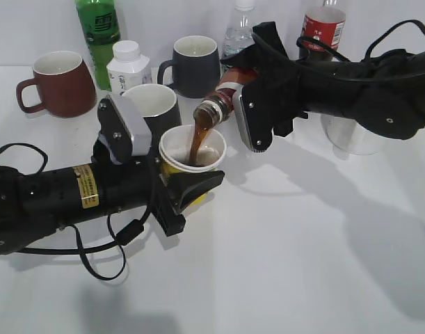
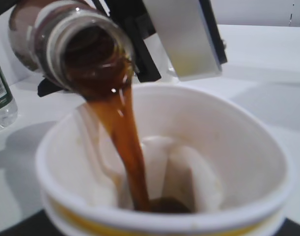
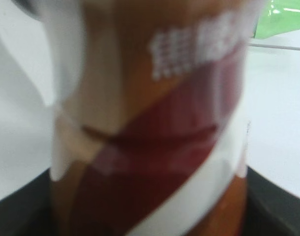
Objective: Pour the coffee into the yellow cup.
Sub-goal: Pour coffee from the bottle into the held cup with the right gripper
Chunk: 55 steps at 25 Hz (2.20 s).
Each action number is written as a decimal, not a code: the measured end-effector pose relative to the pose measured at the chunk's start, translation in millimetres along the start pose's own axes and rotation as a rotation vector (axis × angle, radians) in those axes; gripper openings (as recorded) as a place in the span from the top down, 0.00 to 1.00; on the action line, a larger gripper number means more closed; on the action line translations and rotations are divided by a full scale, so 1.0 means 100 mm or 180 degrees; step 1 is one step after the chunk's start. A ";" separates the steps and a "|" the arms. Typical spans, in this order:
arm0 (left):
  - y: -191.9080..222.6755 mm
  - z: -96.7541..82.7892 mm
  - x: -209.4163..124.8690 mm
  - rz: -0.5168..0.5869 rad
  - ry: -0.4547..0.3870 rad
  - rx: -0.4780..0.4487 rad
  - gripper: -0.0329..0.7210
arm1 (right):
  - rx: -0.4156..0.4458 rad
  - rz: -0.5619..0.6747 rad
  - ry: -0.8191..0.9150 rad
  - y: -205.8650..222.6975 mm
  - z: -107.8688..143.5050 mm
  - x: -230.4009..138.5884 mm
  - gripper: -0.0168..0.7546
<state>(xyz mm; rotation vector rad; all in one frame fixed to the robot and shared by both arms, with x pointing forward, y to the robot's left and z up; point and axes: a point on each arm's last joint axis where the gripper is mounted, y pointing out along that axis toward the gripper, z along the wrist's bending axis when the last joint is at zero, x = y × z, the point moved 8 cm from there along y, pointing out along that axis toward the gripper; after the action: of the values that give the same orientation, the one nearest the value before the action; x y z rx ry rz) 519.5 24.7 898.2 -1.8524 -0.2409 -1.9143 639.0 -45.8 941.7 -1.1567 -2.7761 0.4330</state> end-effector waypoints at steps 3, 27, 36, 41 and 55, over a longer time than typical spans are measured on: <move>0.00 0.00 -0.01 0.0014 0.0000 0.0002 0.42 | 0.0000 0.0000 -0.0048 0.00 0.00 0.00 0.33; 0.00 0.00 -0.01 0.0026 0.0000 0.0004 0.42 | -0.0003 -0.0002 -0.0071 0.00 0.00 0.00 0.33; 0.00 0.00 -0.02 0.0029 0.0000 0.0004 0.42 | -0.0010 -0.0003 -0.0096 0.00 -0.01 0.00 0.33; 0.00 0.00 -0.02 0.0032 0.0000 0.0005 0.42 | -0.0013 -0.0003 -0.0124 0.00 -0.01 0.00 0.33; 0.00 0.00 -0.02 0.0040 -0.0001 0.0009 0.43 | -0.0118 0.0012 -0.0142 0.00 -0.06 -0.01 0.33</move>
<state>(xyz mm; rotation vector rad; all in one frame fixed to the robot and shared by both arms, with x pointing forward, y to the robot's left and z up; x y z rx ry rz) 519.9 25.4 896.1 -1.8483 -0.2313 -1.9042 640.6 -44.8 947.8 -1.1747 -2.8321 0.4148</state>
